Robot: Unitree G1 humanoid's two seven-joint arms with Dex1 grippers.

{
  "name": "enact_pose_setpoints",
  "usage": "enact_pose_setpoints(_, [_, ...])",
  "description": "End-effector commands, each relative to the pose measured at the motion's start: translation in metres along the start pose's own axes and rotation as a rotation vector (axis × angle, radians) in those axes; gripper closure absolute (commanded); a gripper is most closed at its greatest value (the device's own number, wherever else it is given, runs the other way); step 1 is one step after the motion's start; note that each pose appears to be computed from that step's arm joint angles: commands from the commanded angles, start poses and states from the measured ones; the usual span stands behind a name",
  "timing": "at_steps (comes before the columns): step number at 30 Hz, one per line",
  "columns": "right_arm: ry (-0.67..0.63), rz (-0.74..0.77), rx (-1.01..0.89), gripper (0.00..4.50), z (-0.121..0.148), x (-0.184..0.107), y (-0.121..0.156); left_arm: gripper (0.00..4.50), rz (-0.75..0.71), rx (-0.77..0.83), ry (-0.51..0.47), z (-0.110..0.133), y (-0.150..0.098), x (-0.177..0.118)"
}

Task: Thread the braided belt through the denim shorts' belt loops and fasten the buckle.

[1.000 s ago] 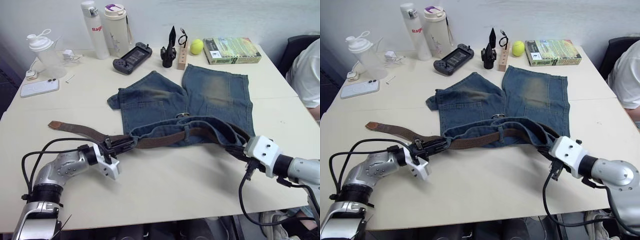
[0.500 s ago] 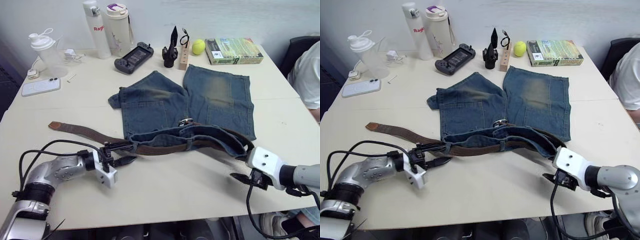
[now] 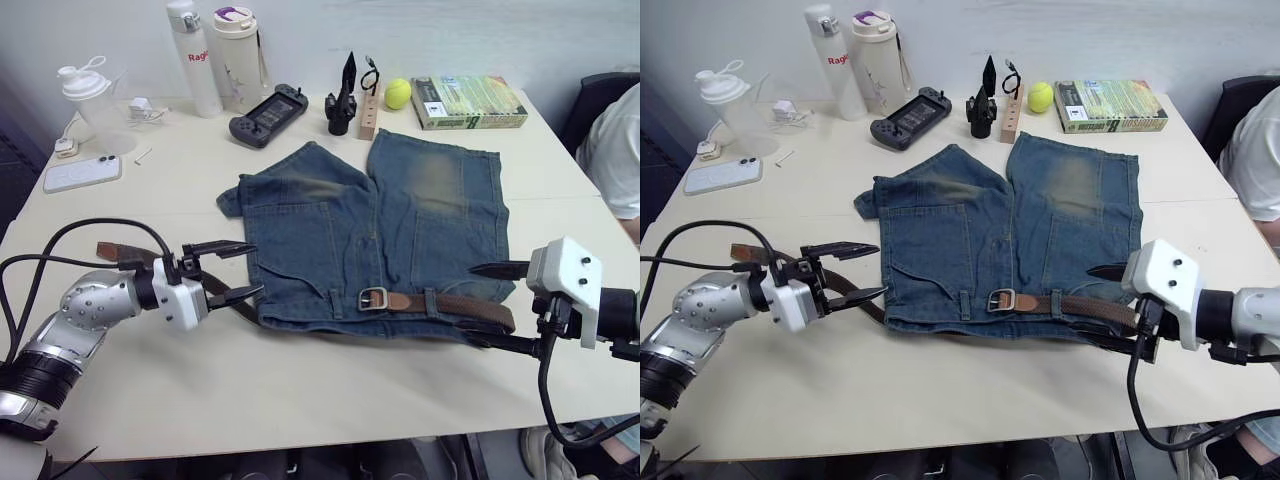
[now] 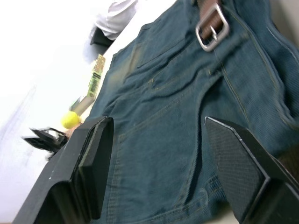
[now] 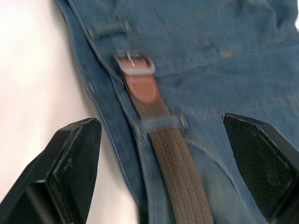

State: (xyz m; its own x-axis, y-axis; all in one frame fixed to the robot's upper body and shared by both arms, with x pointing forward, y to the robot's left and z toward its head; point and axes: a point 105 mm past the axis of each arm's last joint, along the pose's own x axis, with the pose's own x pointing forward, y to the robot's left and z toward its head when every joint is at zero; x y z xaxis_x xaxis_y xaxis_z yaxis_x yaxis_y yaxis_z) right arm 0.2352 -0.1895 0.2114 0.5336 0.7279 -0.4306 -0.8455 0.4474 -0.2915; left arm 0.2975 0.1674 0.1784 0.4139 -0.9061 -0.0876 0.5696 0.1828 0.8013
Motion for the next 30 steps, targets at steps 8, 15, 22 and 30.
enact_pose_setpoints(8, [0.228,-0.290,0.136,0.07,-0.063,0.034,-0.031,1.06,-0.042,-0.440,0.062,-0.015,-0.025,0.017])
enact_pose_setpoints(15, [0.249,-0.186,0.205,0.07,-0.074,0.039,0.004,1.06,-0.226,-0.421,0.171,-0.024,-0.064,-0.006])
enact_pose_setpoints(22, [0.251,-0.231,0.188,0.07,-0.078,0.043,-0.003,1.06,-0.238,-0.425,0.201,-0.030,-0.077,-0.006])
enact_pose_setpoints(30, [0.031,-0.396,0.262,0.07,-0.039,0.045,-0.052,1.06,-0.054,-0.625,0.093,-0.031,-0.030,0.015])
